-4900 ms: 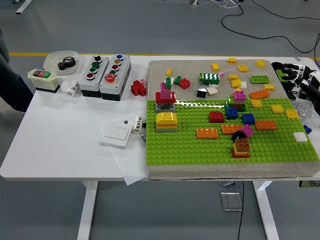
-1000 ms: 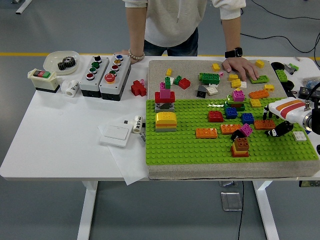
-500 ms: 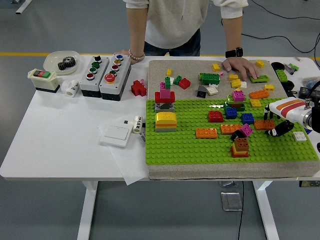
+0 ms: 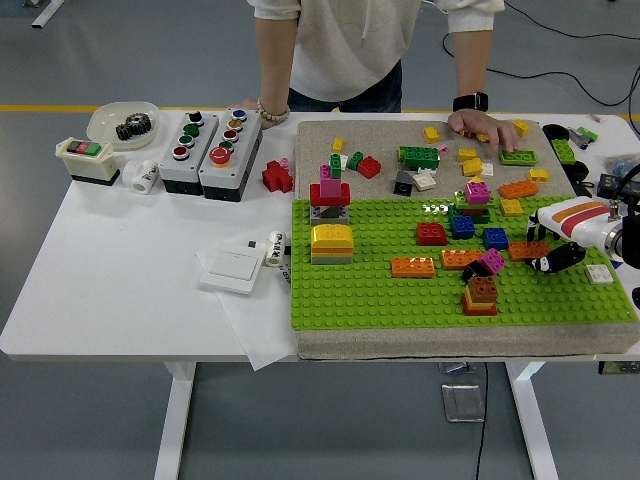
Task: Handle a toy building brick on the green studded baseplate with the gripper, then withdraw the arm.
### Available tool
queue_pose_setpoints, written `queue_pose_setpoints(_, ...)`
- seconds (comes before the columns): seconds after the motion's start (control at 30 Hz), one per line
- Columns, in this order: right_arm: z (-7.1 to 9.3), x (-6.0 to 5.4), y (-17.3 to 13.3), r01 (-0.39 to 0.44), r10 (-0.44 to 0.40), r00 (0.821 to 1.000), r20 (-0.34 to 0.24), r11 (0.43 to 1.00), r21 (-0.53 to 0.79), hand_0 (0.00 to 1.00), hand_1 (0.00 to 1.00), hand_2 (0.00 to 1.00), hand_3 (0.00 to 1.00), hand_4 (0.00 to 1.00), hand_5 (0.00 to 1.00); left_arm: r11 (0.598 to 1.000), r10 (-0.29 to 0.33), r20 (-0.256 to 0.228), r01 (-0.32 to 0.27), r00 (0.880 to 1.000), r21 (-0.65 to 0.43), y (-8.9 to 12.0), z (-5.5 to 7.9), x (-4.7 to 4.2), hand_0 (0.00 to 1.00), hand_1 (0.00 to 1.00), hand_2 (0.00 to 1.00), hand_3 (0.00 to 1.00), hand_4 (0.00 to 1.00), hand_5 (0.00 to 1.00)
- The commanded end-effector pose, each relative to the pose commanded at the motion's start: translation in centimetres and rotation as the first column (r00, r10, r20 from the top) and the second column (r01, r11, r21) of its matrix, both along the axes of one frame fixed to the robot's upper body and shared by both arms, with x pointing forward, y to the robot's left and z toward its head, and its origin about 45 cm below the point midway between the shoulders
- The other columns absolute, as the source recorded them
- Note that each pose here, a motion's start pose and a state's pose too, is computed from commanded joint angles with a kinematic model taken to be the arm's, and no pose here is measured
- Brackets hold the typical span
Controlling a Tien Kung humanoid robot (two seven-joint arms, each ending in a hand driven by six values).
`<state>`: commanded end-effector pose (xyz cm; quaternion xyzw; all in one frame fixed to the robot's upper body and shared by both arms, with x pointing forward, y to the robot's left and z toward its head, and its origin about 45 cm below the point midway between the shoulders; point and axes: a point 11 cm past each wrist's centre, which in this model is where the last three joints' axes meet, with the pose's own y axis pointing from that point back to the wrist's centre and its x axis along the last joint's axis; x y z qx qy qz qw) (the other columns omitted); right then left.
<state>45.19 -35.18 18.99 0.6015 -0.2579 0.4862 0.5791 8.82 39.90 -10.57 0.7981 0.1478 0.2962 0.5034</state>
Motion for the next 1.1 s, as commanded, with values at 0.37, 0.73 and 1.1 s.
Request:
queue_pose_setpoints(0.37,0.03,-0.14,0.19,-0.049,0.050,0.997,0.052,0.999,-0.020,0.288,0.460,0.563,0.528,0.734,0.448,1.000,0.000,0.002,0.000,1.000,-0.002,-0.02,0.00,0.08,0.425,0.473,0.492,0.597,0.623,0.759)
queue_pose_setpoints(0.73,-0.39,-0.51,0.36,-0.092,0.095,0.992,0.079,0.995,-0.041,0.271,0.435,0.529,0.524,0.729,0.448,1.000,-0.001,0.003,0.001,1.000,-0.005,-0.11,-0.02,0.11,0.425,0.472,0.493,0.597,0.622,0.758)
queue_pose_setpoints(1.1,-0.26,-0.61,0.33,-0.106,0.110,0.989,0.097,0.994,-0.038,0.255,0.422,0.518,0.513,0.720,0.446,1.000,-0.001,0.003,0.001,1.000,-0.006,-0.16,-0.03,0.12,0.427,0.477,0.495,0.597,0.622,0.757)
